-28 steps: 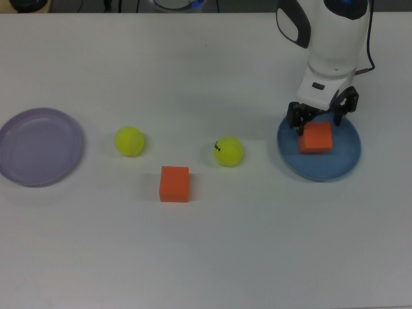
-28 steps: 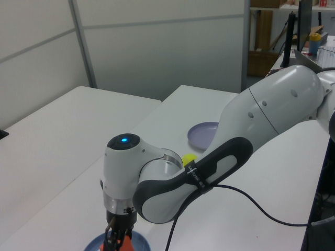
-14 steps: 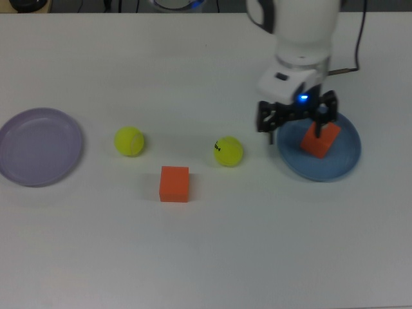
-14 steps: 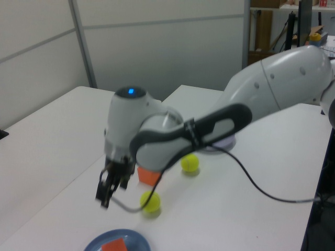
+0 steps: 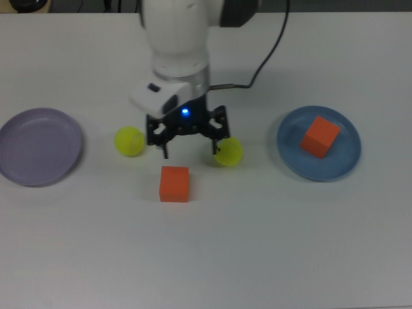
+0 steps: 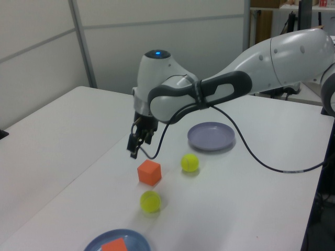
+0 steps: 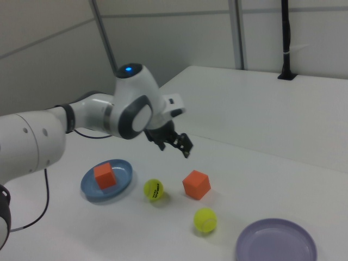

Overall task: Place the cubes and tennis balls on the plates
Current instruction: 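Move the open gripper to the second orange cube and lower, then grasp the second orange cube and lift it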

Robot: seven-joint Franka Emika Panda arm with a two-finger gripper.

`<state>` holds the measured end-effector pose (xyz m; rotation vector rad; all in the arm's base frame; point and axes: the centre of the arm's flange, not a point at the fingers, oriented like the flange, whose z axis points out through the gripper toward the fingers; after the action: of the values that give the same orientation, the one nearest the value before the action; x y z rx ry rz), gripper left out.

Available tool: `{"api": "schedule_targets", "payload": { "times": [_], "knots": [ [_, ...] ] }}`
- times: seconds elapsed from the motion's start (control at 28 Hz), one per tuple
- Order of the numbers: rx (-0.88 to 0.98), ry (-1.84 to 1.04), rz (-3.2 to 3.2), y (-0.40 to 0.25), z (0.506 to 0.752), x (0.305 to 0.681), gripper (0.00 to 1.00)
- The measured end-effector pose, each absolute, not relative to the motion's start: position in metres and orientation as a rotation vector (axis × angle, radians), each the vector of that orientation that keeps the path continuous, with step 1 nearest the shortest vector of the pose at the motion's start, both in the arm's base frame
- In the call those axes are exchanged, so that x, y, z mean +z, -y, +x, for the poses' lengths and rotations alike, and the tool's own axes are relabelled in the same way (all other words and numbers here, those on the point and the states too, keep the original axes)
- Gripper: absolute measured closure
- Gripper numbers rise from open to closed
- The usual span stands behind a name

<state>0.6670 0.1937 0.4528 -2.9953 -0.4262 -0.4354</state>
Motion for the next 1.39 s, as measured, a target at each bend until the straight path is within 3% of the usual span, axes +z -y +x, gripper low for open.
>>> {"api": "schedule_targets", "payload": {
  "times": [0.36,0.96,1.32,1.39],
  "knots": [
    [-0.383,0.454,-3.011,-0.148,0.682,0.425,0.0],
    [-0.209,0.503,-3.013,-0.163,0.685,0.346,0.0],
    [-0.232,0.505,-3.009,-0.163,0.691,0.329,0.0],
    [-0.234,0.504,-3.008,-0.164,0.691,0.326,0.05]
  ]
}}
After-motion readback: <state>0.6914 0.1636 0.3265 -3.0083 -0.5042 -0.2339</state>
